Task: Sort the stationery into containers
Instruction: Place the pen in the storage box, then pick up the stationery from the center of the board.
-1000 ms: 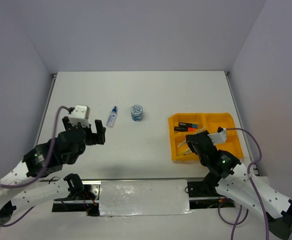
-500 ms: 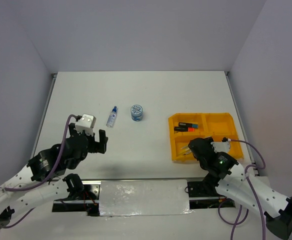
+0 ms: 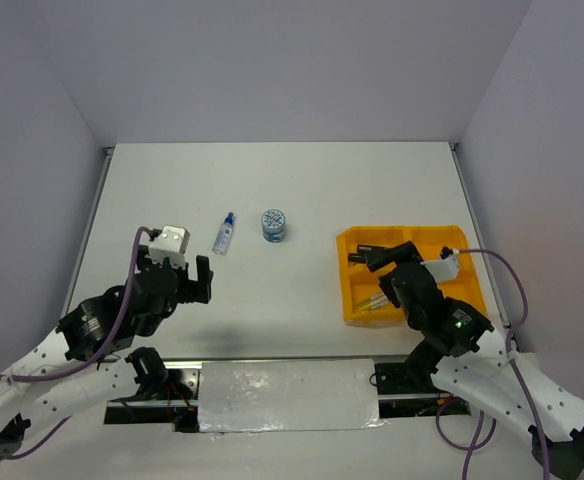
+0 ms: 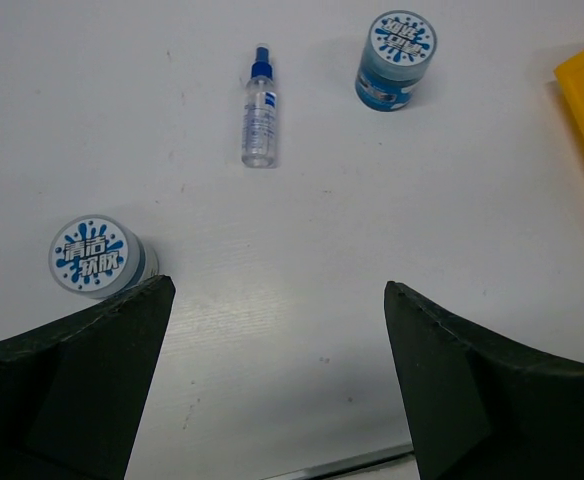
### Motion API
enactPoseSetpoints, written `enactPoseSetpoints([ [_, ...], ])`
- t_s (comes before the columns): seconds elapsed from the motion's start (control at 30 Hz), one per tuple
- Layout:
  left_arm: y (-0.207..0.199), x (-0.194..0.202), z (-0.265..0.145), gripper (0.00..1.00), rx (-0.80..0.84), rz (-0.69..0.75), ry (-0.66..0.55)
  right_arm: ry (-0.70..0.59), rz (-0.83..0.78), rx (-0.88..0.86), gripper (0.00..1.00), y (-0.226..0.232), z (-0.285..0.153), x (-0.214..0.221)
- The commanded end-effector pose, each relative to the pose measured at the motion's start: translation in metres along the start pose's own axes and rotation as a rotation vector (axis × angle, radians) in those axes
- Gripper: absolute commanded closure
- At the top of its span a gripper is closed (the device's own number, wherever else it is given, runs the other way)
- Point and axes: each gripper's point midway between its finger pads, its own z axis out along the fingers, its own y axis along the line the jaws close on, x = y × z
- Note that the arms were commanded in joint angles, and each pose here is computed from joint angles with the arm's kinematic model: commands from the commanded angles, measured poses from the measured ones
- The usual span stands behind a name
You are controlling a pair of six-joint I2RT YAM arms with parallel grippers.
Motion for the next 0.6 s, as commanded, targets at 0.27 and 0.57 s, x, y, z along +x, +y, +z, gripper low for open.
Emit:
enactPoseSetpoints([
  [0.27,0.035,-0.015,0.021,0.01,-0.189,-0.154,0.011,0.397,-0.693,-0.383,0.00,0.102,-0.004,0.092],
  [0.57,0.075,-0.020,0.012,0.01,-0.344,-0.250,-0.048,0.478,-1.106,-0.312,0.00,0.157,0.071,0.152],
])
